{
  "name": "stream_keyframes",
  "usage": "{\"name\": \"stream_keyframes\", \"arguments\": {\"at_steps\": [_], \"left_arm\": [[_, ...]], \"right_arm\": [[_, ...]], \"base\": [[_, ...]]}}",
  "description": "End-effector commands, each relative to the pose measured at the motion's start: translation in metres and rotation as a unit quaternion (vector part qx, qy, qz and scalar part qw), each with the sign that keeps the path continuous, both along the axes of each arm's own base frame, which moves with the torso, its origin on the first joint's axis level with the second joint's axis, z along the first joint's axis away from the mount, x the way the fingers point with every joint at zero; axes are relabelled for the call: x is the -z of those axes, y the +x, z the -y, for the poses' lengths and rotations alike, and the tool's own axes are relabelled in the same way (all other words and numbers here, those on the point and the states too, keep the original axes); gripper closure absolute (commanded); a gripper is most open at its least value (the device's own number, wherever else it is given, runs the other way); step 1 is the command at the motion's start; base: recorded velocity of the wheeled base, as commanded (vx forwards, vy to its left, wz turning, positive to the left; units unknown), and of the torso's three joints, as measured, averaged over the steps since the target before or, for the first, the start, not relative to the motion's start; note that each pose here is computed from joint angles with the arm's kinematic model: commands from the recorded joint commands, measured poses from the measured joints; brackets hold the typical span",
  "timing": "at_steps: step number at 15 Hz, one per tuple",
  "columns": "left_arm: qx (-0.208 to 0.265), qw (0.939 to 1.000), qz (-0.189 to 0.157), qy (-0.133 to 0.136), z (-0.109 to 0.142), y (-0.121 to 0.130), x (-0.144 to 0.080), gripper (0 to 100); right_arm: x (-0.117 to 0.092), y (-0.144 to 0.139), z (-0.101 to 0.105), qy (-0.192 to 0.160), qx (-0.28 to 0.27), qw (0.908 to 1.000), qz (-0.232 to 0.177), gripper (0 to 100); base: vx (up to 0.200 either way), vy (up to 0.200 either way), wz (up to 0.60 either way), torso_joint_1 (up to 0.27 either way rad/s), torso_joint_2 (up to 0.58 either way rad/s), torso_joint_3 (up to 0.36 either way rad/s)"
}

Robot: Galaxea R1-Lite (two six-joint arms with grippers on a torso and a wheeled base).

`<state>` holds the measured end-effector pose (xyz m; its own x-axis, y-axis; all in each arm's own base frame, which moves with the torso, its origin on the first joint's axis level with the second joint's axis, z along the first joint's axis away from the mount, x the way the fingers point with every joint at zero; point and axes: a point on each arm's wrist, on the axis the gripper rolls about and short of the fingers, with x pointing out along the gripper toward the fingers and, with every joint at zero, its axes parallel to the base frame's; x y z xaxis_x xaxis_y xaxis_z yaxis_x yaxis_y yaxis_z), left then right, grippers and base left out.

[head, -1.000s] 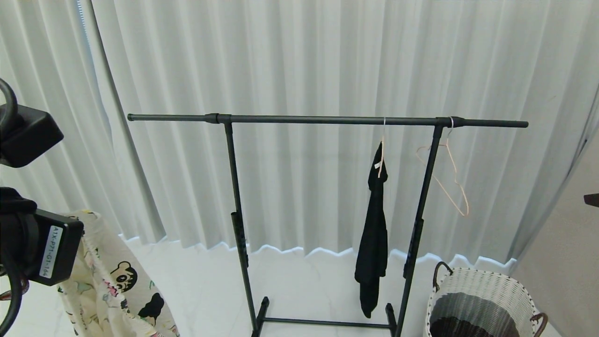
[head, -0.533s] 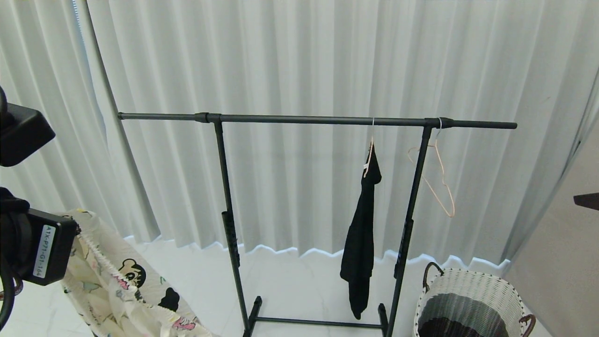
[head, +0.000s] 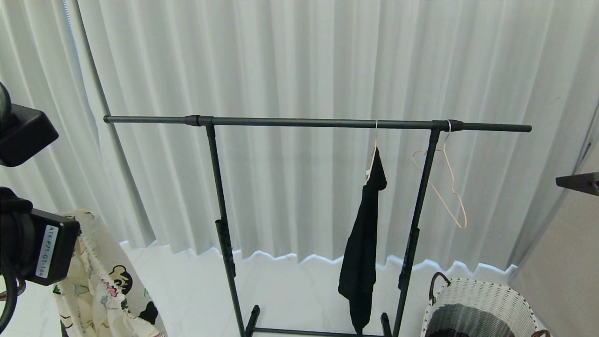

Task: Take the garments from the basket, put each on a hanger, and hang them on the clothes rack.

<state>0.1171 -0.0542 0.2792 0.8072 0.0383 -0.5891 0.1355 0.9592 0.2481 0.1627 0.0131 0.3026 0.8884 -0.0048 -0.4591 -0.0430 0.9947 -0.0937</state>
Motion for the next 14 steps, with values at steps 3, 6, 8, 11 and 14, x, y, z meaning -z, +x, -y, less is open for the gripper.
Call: {"name": "stream_keyframes", "arguments": {"at_steps": [3, 6, 8, 11, 14], "left_arm": [[0.0, 1.0, 0.0, 0.0, 0.0, 0.0, 0.0, 100], [0.0, 1.0, 0.0, 0.0, 0.0, 0.0, 0.0, 100], [0.0, 1.0, -0.001, 0.001, 0.0, 0.001, 0.0, 100], [0.0, 1.0, -0.002, 0.001, 0.001, 0.001, 0.001, 100], [0.0, 1.0, -0.004, 0.002, 0.0, 0.0, 0.002, 100]], "right_arm": [[0.007, 0.013, -0.002, -0.001, -0.004, 0.9998, -0.021, 0], [0.012, 0.021, -0.002, -0.001, -0.005, 0.9994, -0.034, 0], [0.014, 0.024, -0.003, 0.0, -0.006, 0.9992, -0.04, 0], [0.021, 0.031, -0.004, 0.011, -0.022, 0.9981, -0.056, 0], [0.05, 0.056, -0.001, 0.013, -0.012, 0.9979, -0.061, 0]], "base": [[0.2, 0.0, 0.0, 0.004, 0.0, -0.001], [0.2, 0.0, 0.0, 0.002, 0.0, 0.002], [0.2, 0.0, 0.0, 0.0, 0.0, 0.002], [0.2, 0.0, 0.0, 0.005, 0.0, 0.002], [0.0, 0.0, 0.0, 0.0, 0.0, 0.0]]}}
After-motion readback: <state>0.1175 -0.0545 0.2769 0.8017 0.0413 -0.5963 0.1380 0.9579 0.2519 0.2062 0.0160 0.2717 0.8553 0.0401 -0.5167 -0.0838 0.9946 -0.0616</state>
